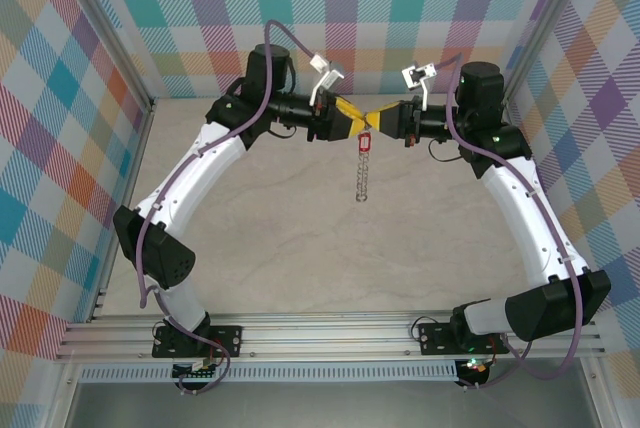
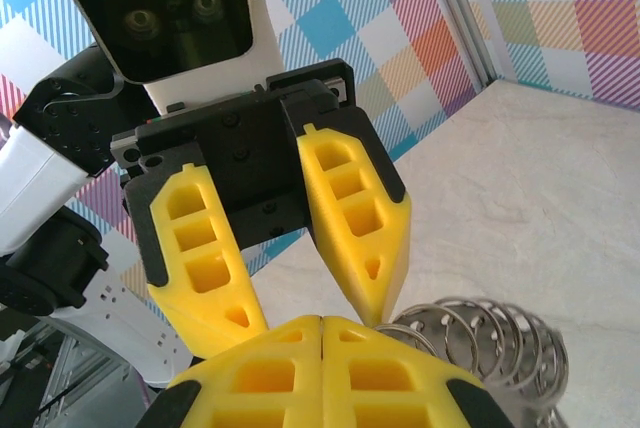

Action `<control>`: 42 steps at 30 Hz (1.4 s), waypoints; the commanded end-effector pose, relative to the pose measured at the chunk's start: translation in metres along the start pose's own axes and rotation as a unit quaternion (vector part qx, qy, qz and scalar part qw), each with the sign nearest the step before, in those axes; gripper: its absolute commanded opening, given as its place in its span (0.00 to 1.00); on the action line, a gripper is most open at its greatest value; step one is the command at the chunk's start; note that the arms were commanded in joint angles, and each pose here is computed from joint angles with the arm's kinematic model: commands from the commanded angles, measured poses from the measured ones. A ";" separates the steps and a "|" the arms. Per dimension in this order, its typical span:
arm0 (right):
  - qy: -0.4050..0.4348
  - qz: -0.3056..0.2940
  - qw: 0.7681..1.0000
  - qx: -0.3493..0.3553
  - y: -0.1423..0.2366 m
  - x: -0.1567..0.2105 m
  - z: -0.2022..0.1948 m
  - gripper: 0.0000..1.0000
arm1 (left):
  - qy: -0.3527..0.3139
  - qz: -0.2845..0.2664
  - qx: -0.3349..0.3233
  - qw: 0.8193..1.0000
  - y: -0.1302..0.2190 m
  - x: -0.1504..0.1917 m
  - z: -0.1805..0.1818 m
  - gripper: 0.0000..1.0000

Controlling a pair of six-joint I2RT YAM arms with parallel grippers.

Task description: Put the keys on the keyring

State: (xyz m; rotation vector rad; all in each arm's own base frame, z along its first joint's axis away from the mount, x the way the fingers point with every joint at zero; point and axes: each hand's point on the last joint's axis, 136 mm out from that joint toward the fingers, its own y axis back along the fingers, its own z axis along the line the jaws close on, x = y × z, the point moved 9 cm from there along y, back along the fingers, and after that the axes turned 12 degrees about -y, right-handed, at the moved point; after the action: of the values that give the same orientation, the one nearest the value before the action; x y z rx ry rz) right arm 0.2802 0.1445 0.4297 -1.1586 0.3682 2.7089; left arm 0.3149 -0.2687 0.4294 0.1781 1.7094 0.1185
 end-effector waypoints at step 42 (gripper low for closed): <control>0.011 -0.008 1.000 -0.023 0.000 -0.002 0.002 0.00 | -0.022 -0.007 0.072 0.997 -0.003 -0.008 -0.017 0.24</control>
State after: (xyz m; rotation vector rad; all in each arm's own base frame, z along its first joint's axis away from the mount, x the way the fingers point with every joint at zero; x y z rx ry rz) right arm 0.2819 0.1458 0.4247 -1.1219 0.3328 2.7371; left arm 0.3124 -0.2767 0.4246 0.2445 1.7201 0.0475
